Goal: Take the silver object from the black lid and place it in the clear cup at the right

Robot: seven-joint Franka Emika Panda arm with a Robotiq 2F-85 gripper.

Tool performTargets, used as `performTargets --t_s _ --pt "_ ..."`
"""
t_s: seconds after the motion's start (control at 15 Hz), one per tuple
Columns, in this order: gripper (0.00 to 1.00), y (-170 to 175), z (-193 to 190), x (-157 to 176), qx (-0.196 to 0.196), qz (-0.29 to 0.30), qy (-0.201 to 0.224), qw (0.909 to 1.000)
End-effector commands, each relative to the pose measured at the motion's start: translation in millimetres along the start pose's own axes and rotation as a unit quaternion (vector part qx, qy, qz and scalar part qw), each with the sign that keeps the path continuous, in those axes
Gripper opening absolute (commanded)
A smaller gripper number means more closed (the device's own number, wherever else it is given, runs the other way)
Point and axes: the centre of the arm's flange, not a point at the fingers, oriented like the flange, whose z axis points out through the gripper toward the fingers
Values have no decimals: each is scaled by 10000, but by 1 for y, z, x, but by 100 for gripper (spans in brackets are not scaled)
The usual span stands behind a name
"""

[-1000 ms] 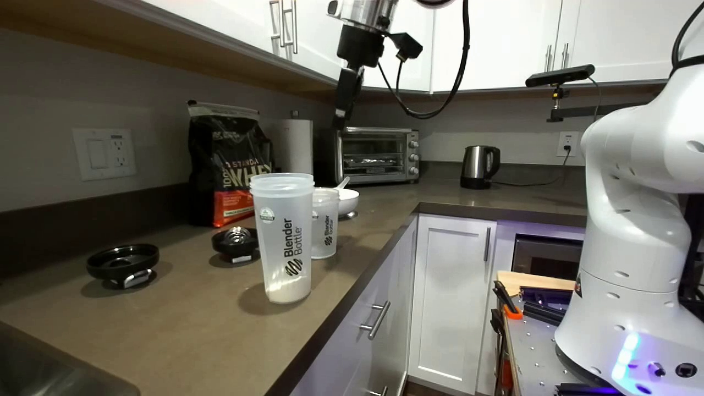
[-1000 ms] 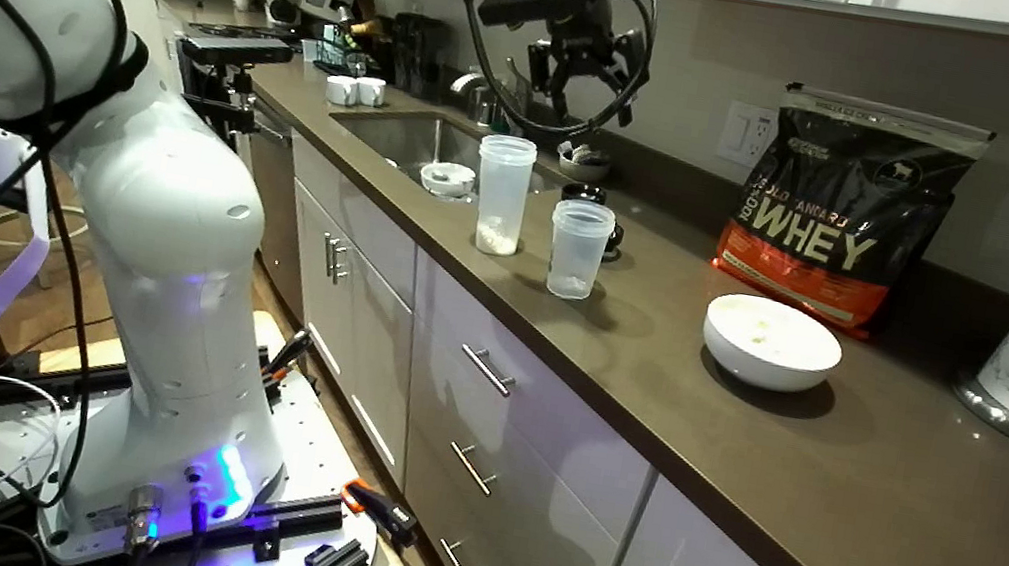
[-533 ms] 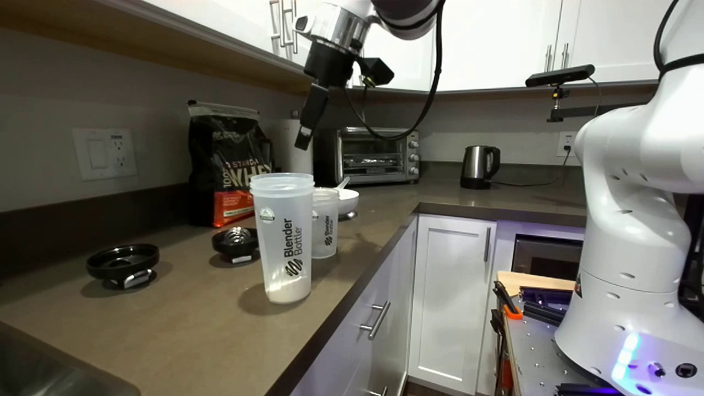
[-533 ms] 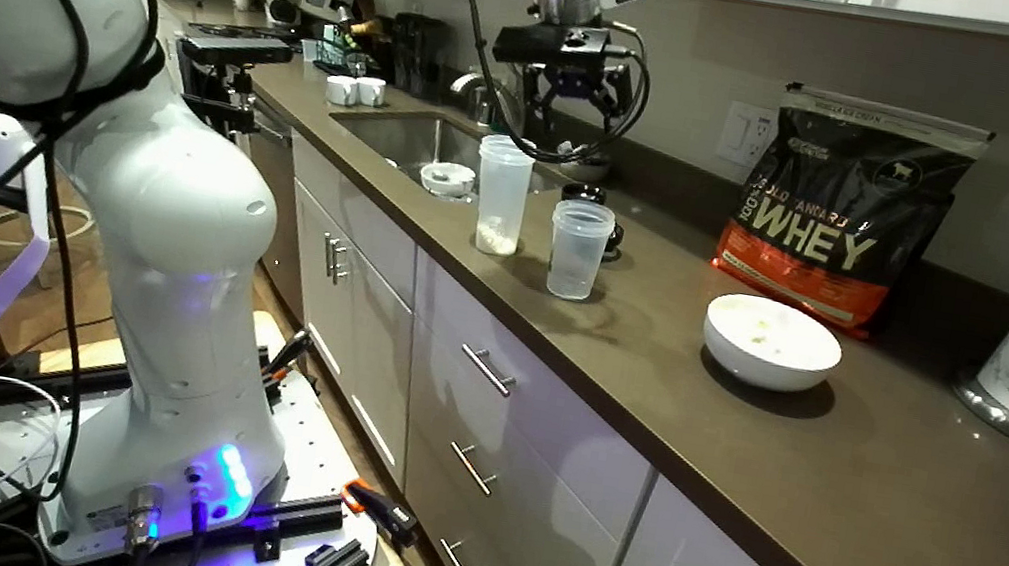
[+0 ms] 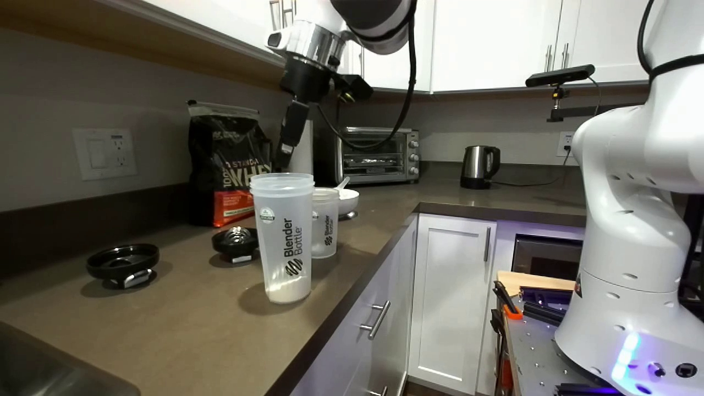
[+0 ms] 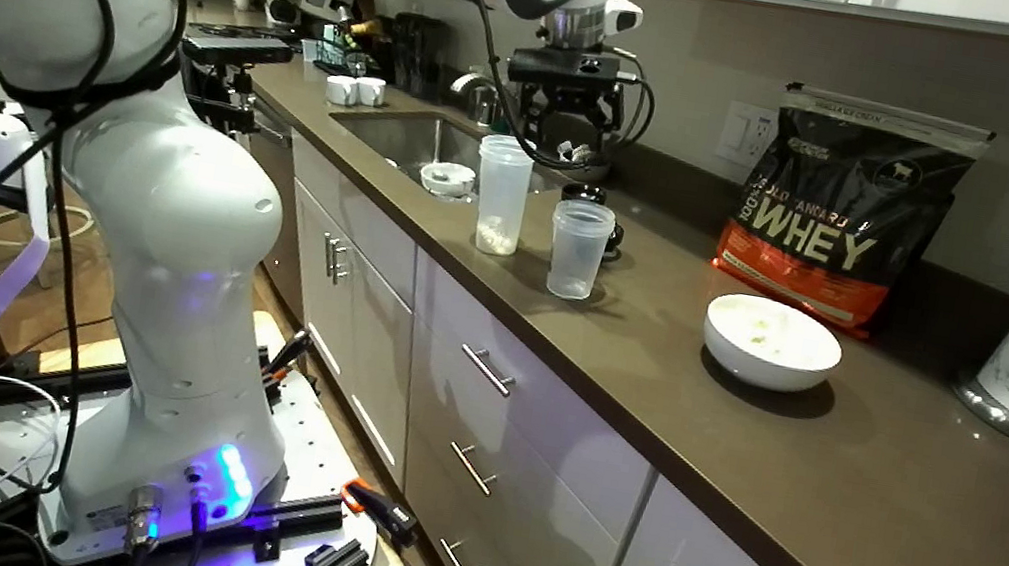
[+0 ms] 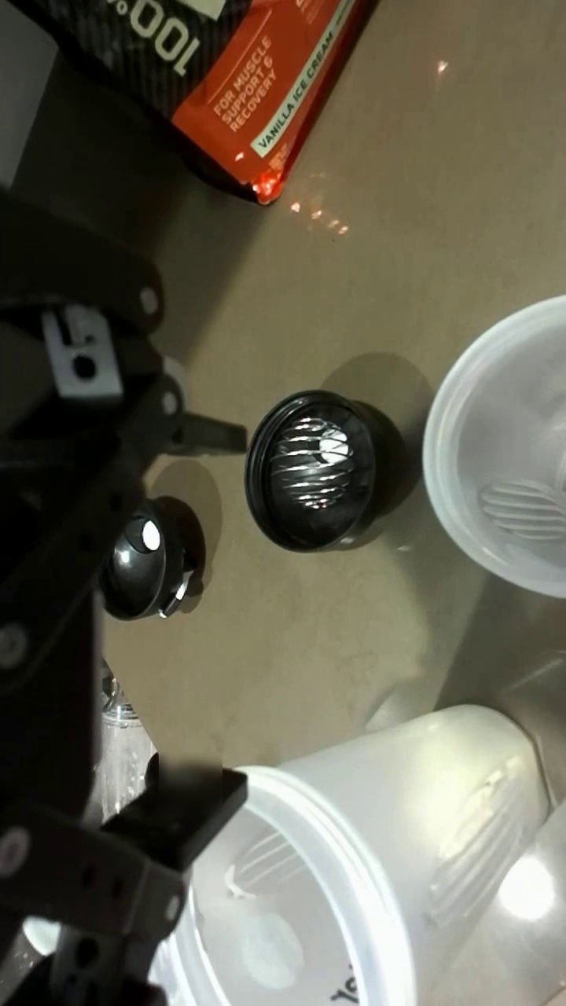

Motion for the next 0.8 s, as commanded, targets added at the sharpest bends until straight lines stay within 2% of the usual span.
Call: performTargets --t_s 0.0,0.47,0.73 --pt "100 0 14 19 144 -275 -92 9995" --pt "100 0 33 39 233 -350 -409 9983" --pt "100 1 31 41 247 -329 -543 9977"
